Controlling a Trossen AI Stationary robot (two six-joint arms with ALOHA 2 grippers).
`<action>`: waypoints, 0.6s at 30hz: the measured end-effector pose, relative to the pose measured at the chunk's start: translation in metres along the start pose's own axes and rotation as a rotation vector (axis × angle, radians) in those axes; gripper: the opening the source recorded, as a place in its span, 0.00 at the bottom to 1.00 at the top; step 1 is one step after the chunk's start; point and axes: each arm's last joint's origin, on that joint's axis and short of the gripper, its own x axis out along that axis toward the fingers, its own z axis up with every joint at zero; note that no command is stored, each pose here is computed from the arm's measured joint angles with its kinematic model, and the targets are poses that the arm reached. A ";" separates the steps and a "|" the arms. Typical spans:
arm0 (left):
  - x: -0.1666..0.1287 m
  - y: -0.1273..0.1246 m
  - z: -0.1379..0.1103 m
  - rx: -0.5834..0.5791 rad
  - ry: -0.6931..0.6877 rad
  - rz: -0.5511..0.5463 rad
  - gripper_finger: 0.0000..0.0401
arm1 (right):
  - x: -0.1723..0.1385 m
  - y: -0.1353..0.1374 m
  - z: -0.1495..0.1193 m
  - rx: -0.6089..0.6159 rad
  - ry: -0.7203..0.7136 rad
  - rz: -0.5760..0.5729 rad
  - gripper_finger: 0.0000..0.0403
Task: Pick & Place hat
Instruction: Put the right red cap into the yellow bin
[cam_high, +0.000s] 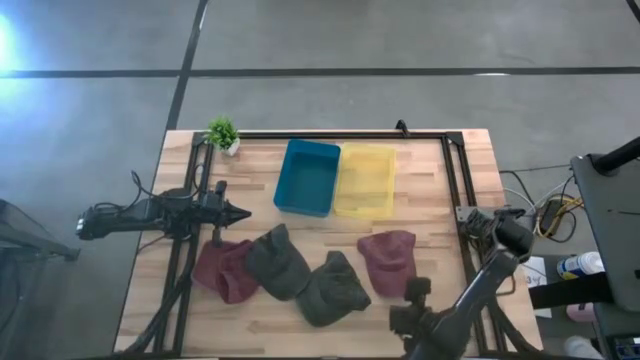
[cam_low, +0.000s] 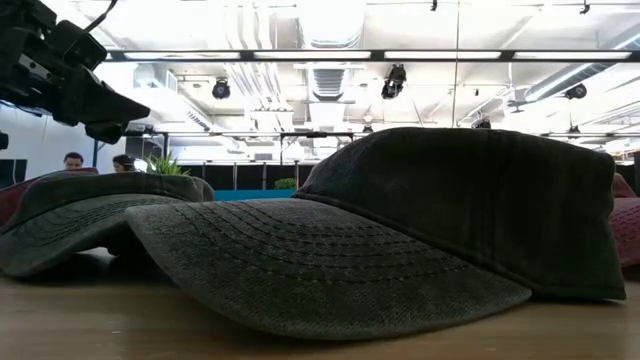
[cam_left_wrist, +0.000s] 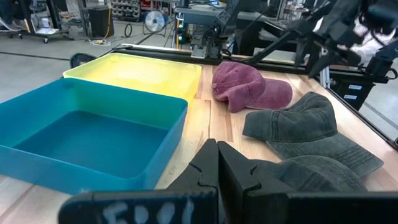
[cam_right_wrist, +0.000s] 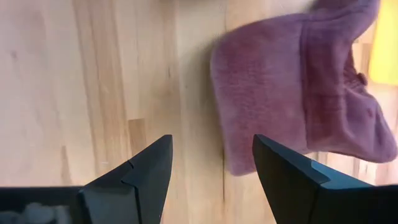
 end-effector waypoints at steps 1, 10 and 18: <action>0.000 0.000 0.000 0.000 0.000 0.000 0.00 | 0.003 0.002 0.000 0.001 0.010 -0.020 0.54; 0.000 0.000 0.000 0.000 -0.001 0.000 0.00 | 0.037 0.016 -0.002 -0.052 0.036 -0.187 0.54; 0.000 0.000 0.000 0.000 -0.001 0.000 0.00 | 0.066 0.015 -0.002 -0.125 0.053 -0.412 0.54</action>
